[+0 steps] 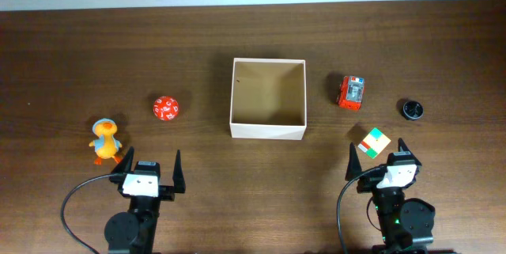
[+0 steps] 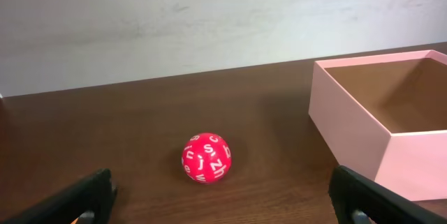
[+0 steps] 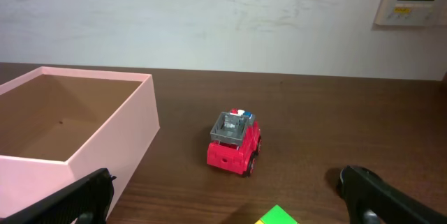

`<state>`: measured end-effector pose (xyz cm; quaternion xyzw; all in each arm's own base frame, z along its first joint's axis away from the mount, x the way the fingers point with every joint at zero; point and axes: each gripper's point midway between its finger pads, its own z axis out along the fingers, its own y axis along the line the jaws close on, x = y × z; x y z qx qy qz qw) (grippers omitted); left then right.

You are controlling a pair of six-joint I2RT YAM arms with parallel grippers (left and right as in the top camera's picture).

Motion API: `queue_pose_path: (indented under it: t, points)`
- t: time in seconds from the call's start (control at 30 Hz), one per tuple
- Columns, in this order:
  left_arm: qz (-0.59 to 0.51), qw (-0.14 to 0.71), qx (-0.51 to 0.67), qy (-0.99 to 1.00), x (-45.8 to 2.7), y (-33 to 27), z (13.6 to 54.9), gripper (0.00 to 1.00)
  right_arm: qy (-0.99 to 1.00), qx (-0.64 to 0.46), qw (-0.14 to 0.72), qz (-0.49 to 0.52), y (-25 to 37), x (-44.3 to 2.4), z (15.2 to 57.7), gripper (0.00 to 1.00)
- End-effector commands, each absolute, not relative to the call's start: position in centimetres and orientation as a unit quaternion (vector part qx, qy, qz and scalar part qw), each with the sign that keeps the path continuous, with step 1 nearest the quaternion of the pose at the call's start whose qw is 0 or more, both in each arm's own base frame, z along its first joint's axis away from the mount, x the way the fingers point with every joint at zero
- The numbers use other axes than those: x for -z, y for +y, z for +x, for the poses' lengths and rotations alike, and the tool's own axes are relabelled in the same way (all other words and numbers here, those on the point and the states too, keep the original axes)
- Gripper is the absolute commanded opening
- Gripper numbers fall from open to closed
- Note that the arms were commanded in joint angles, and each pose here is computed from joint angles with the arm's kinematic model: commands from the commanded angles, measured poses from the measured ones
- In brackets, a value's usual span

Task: Pack container
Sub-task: 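Raise the right gripper and move it toward the red toy truck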

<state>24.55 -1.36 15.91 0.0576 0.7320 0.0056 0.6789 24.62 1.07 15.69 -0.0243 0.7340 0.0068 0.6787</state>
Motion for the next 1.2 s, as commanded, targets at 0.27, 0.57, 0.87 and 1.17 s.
queue_pose_path:
  t: [0.27,0.57,0.87,1.17]
  points:
    - [0.065,0.680,-0.012,0.731,-15.78,-1.40,24.53,0.99,0.735,-0.008,0.678,-0.025,1.07,-15.51,24.59,0.99]
    - [0.065,0.680,-0.012,0.731,-15.78,-1.40,24.53,0.99,0.735,-0.008,0.678,-0.025,1.06,-15.51,24.59,0.99]
    - [0.065,0.680,-0.012,0.731,-15.78,-1.40,24.53,0.99,0.735,-0.008,0.678,-0.025,1.07,-15.51,24.59,0.99]
    - [0.065,0.680,-0.012,0.731,-15.78,-1.40,24.53,0.99,0.723,0.008,0.691,-0.012,0.38,-16.37,24.67,0.99]
